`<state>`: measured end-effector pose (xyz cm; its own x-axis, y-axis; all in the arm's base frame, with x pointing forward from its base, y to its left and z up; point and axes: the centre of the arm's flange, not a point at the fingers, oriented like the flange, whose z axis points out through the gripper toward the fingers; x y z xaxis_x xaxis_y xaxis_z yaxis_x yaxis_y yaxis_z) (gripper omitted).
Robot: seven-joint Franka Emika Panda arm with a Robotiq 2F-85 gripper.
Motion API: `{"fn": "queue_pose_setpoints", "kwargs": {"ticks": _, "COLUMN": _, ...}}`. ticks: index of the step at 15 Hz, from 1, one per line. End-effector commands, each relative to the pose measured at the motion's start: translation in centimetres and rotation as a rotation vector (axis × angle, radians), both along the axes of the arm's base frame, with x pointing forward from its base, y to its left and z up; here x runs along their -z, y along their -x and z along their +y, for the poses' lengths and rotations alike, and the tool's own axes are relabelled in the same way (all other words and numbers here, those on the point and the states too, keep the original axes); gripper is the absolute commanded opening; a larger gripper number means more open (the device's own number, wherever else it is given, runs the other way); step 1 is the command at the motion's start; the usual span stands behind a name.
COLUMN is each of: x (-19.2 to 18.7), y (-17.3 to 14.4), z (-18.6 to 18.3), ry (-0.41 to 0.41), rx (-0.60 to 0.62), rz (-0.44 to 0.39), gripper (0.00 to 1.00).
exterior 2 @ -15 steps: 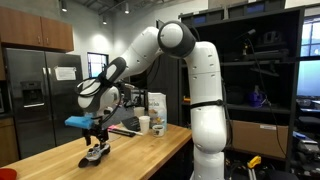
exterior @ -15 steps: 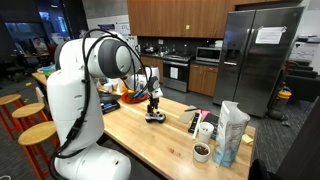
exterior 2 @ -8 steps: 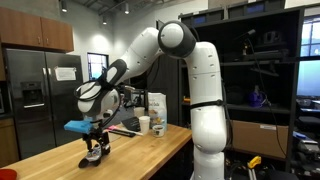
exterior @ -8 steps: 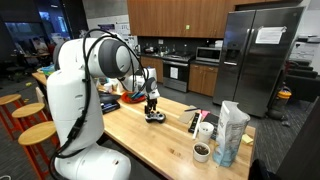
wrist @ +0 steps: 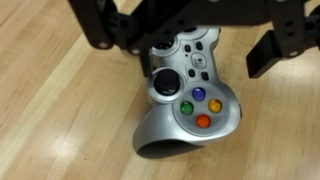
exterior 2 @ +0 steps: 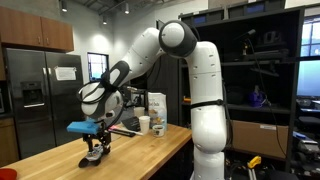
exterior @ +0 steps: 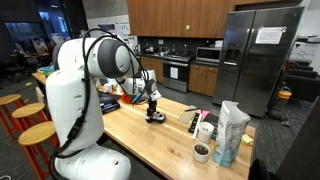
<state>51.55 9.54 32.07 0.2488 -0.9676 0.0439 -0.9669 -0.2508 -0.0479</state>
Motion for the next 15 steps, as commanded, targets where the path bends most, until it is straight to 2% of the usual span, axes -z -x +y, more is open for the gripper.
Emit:
{"fn": "queue_pose_setpoints", "kwargs": {"ticks": 1, "x": 0.8, "y": 0.8, "z": -1.6, "ry": 0.005, "rx": -0.065, "rz": -0.015, "gripper": 0.63}}
{"fn": "queue_pose_setpoints", "kwargs": {"ticks": 3, "x": 0.6, "y": 0.6, "z": -1.6, "ry": 0.011, "rx": -0.087, "rz": -0.031, "gripper": 0.88}}
{"fn": "queue_pose_setpoints", "kwargs": {"ticks": 4, "x": 0.4, "y": 0.6, "z": -1.8, "ry": 0.008, "rx": -0.091, "rz": -0.036, "gripper": 0.93}}
{"fn": "queue_pose_setpoints", "kwargs": {"ticks": 7, "x": 0.0, "y": 0.8, "z": -2.2, "ry": 0.015, "rx": -0.097, "rz": -0.056, "gripper": 1.00}}
{"fn": "queue_pose_setpoints", "kwargs": {"ticks": 15, "x": -1.3, "y": -0.4, "z": -3.9, "ry": 0.009, "rx": -0.041, "rz": -0.153, "gripper": 1.00}}
